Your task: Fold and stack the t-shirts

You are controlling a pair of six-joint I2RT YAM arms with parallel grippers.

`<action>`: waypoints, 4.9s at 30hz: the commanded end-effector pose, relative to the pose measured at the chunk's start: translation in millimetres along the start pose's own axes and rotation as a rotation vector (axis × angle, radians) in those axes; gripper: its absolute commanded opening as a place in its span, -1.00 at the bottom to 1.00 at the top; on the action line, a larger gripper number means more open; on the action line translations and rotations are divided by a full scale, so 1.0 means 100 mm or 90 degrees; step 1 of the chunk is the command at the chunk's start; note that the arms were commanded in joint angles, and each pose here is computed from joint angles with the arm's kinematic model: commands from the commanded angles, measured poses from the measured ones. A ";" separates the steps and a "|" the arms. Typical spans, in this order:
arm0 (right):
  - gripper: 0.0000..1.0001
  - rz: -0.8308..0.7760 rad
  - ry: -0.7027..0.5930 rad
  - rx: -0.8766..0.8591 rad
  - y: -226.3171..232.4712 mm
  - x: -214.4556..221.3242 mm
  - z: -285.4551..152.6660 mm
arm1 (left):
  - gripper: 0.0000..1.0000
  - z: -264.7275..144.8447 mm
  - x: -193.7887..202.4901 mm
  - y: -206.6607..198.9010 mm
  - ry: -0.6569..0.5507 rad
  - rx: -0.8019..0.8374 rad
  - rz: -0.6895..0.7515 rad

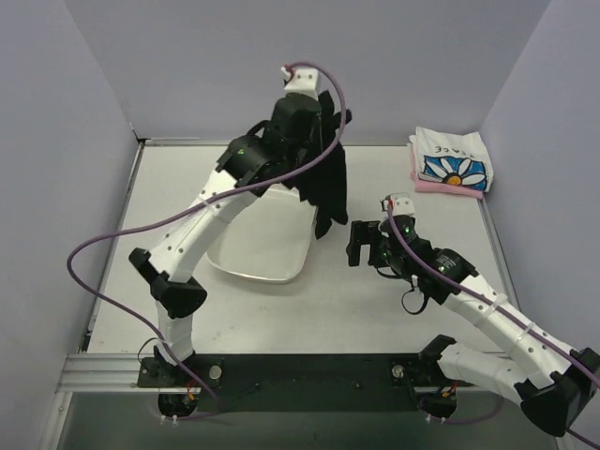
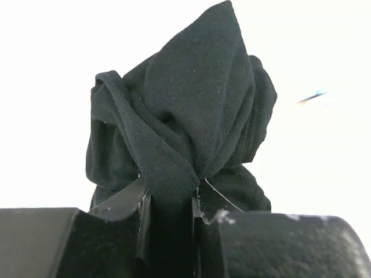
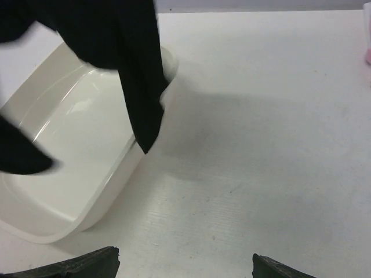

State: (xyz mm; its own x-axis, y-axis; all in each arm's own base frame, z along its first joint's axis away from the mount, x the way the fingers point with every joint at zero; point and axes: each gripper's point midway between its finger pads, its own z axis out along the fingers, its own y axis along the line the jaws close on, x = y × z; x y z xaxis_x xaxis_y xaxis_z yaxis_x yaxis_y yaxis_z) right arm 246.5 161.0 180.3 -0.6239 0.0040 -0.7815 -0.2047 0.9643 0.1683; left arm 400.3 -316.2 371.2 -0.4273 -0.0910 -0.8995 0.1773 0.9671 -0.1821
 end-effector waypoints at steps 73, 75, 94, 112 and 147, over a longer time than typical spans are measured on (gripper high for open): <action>1.00 0.019 -0.035 0.066 -0.25 0.23 -0.20 | 0.04 0.05 3.34 0.59 0.327 -0.046 0.134; 1.00 0.018 -0.032 0.065 -0.25 0.25 -0.19 | -0.28 0.05 3.36 0.69 0.330 -0.069 0.135; 1.00 0.024 -0.024 0.014 0.01 0.25 -0.05 | -1.00 0.41 2.42 2.21 0.349 -0.254 0.072; 1.00 0.020 -0.018 -0.010 0.10 0.33 -0.06 | -1.00 1.36 2.30 3.38 0.387 -0.275 0.128; 1.00 -0.042 0.019 -0.031 0.33 0.59 0.08 | 0.95 0.93 0.75 1.96 0.110 -0.228 0.133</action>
State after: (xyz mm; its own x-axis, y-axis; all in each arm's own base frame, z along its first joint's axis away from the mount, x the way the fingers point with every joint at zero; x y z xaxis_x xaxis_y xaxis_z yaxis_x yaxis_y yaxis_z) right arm 207.9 193.4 135.9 -0.6378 -0.0840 -0.7656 -0.2947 0.9450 0.1419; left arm 507.9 -96.7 248.0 -0.5298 0.0969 -0.8426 -0.1205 0.9748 0.1878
